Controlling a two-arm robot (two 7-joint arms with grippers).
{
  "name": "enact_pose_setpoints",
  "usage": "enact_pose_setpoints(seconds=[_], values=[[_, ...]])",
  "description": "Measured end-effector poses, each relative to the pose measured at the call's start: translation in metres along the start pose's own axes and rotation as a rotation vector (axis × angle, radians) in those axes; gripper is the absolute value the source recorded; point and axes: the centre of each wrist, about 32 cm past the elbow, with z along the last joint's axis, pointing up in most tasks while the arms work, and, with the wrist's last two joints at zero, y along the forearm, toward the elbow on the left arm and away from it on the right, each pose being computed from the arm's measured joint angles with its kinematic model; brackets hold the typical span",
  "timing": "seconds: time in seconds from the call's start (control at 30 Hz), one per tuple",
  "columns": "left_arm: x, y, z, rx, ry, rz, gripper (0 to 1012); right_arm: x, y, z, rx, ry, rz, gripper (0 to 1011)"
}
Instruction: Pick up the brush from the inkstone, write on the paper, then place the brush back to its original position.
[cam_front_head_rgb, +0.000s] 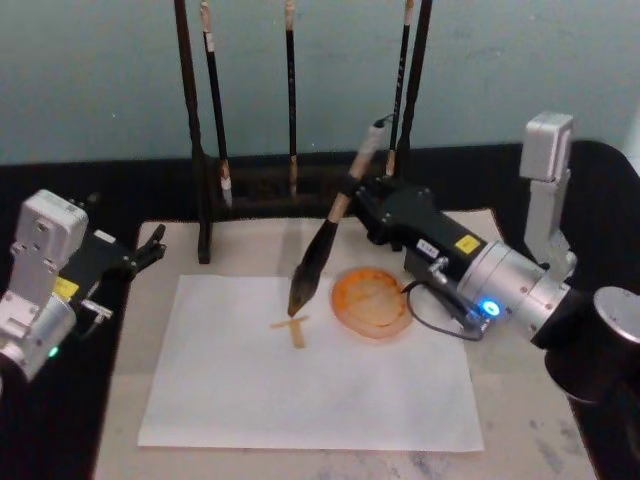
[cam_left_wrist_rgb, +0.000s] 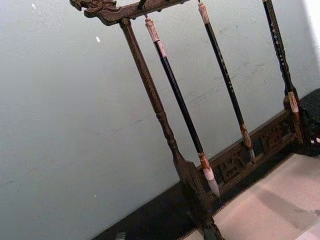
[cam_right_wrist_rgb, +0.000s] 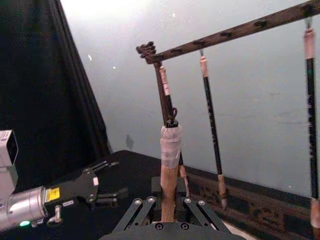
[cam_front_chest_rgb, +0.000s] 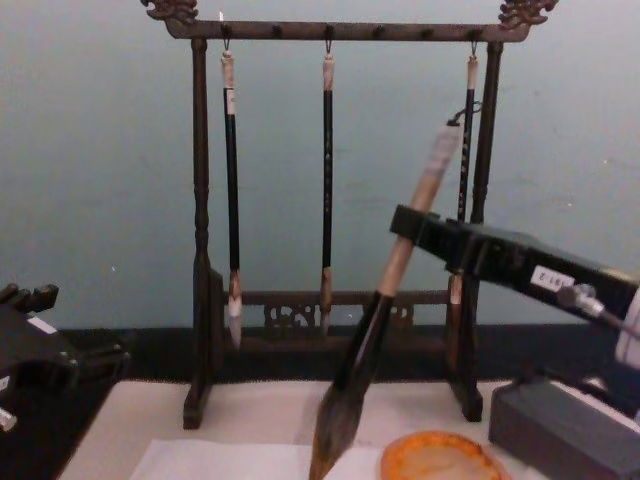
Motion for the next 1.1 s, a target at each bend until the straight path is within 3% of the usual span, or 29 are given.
enact_pose_setpoints(seconds=[0.5,1.1], values=[[0.0000,0.0000,0.0000,0.000,0.000,0.000,1010,-0.012,0.005,-0.013,-0.039,-0.011,0.024,153],[0.0000,0.0000,0.0000,0.000,0.000,0.000,1010,-0.013,0.009,-0.020,-0.045,-0.025,-0.014,153]])
